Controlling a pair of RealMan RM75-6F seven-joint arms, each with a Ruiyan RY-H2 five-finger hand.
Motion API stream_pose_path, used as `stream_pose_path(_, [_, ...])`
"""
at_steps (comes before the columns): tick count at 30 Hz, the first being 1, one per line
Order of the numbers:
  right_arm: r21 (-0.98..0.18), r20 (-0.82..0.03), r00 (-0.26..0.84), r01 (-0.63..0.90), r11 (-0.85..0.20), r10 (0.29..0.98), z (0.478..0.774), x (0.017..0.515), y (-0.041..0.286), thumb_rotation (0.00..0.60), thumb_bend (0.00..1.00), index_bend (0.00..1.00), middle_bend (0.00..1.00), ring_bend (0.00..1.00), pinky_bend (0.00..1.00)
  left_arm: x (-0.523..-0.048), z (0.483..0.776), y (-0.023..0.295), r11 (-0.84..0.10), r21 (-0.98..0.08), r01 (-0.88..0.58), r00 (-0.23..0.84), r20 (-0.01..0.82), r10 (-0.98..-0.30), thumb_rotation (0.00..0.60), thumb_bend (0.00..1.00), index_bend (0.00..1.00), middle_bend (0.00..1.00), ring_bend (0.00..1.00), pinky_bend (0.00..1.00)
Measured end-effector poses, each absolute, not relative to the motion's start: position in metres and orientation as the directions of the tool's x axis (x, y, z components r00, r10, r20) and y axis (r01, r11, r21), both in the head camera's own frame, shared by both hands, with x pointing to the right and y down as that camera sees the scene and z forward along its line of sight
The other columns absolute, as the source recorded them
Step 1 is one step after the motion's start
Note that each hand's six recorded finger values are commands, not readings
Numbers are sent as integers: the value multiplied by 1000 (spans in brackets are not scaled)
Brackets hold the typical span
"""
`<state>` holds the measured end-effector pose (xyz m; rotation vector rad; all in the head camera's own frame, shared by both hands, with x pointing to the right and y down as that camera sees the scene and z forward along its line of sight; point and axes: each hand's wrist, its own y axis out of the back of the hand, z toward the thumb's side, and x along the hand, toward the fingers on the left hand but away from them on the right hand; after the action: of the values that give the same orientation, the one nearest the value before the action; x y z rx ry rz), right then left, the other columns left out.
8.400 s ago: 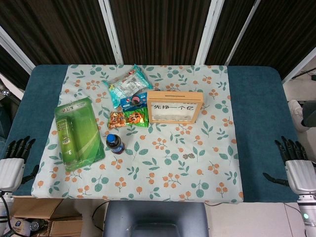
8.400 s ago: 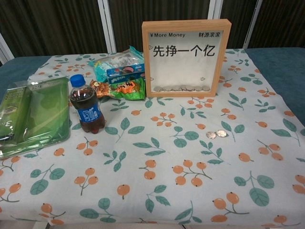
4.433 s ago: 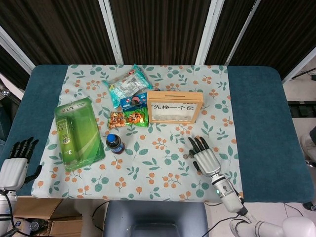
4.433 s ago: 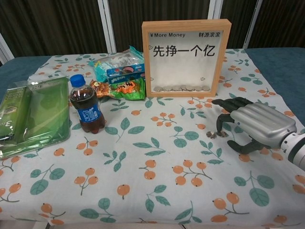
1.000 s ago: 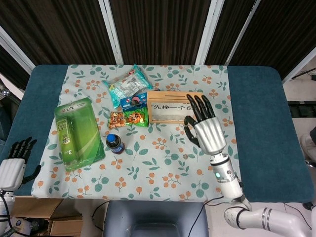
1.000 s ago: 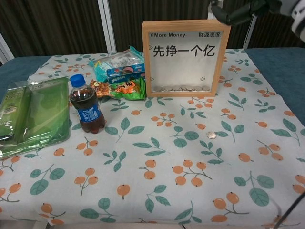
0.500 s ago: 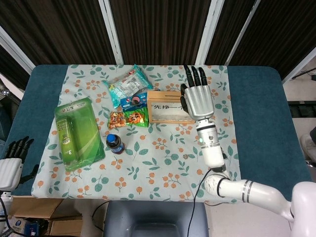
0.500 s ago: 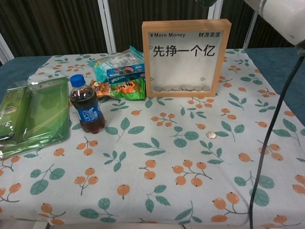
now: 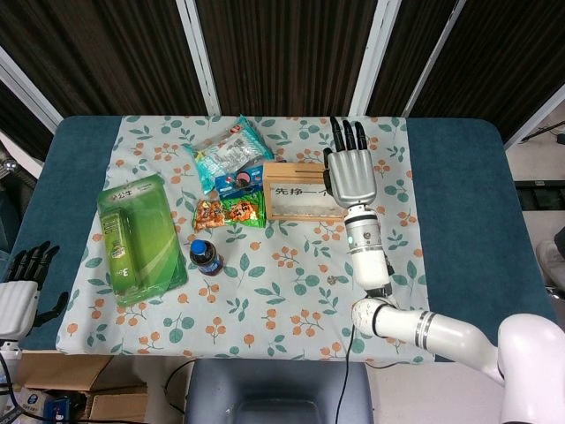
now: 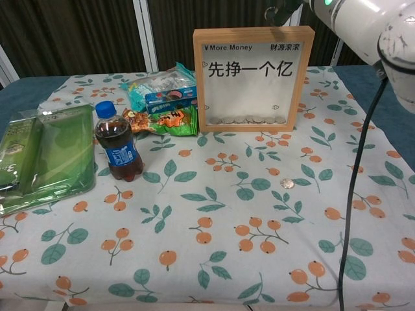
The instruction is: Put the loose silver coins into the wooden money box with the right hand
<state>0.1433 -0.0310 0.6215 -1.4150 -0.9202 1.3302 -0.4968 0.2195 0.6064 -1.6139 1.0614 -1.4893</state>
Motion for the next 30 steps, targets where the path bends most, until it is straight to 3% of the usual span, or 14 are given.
stream_pose_path(30, [-949,-306,122,-112,-294,944,638,124,-36,600,596,780,136,0,0,-512,606,220,-433,-895,-111,-26,438,-899,600,377,0,0,0,0])
